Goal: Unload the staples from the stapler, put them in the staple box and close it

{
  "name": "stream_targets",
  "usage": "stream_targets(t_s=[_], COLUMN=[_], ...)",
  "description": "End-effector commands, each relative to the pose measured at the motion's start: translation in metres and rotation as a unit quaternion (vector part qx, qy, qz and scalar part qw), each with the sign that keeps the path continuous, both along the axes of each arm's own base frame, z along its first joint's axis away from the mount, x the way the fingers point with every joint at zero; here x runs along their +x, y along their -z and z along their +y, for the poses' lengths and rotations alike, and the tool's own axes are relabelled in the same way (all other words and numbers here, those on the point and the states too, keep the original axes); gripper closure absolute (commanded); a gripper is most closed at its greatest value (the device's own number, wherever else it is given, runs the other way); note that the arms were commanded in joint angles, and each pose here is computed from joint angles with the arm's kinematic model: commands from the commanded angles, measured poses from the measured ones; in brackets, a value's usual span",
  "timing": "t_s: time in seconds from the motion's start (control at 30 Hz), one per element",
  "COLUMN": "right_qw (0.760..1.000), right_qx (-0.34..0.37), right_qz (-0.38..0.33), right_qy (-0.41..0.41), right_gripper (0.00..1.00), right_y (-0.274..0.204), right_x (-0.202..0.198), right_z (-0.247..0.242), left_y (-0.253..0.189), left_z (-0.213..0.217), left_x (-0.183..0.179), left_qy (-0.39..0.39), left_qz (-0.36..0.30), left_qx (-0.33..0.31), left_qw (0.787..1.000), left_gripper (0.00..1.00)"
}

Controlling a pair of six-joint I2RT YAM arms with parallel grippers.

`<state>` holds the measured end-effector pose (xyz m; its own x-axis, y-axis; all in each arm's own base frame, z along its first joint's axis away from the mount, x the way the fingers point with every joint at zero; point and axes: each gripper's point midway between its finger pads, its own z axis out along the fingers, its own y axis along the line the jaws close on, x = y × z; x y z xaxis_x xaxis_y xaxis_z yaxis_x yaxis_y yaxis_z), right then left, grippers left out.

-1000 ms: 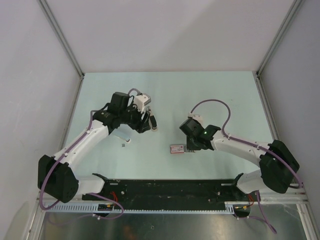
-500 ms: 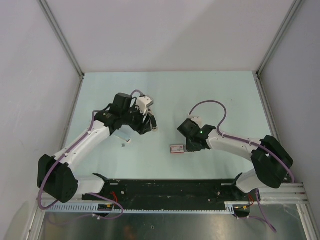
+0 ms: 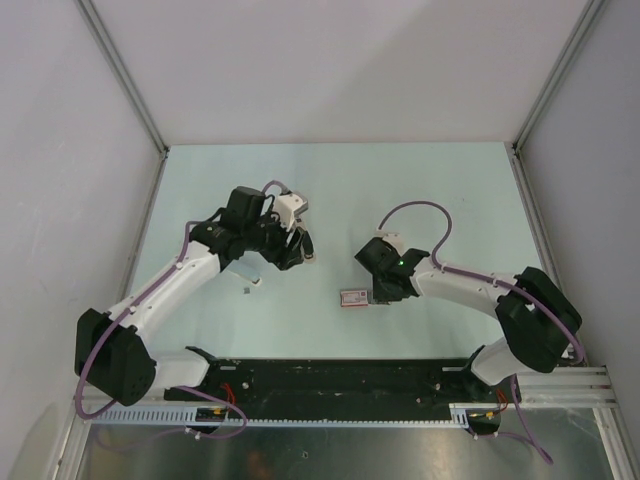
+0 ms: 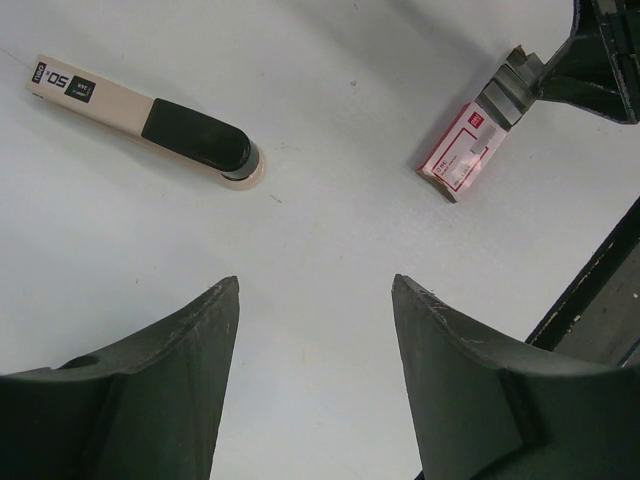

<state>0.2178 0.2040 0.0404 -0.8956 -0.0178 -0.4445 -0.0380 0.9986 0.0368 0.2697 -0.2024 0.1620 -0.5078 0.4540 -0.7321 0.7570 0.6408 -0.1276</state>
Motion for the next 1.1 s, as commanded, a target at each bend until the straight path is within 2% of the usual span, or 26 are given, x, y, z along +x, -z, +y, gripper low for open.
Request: stream_targets(t_s=[0.0, 0.7, 1.07], right_qw=[1.0, 1.0, 1.0], right_qx=[-0.009, -0.008, -0.005], right_qz=[-0.009, 0.001, 0.005], right_qy=[0.005, -0.002, -0.006], right_gripper=[0.98, 0.95, 0.86], right_y=[0.0037, 0.0105, 0.0098], right_x=[0.0052, 0.002, 0.0], right_z=[-0.0045, -0.002, -0.0004], left_y=[-0.0063, -0.006, -0.0076], left_z=[-0.0027, -0.0035, -0.0023], left_x=[-0.0028, -0.0052, -0.0047], left_qy=[0.028, 0.031, 0.029], left_qz=[-0.021, -0.021, -0.026], left_qx=[0.002, 0.001, 0.004], left_qw=[0.999, 0.999, 0.999], left_gripper=[0.33, 0.33, 0.31])
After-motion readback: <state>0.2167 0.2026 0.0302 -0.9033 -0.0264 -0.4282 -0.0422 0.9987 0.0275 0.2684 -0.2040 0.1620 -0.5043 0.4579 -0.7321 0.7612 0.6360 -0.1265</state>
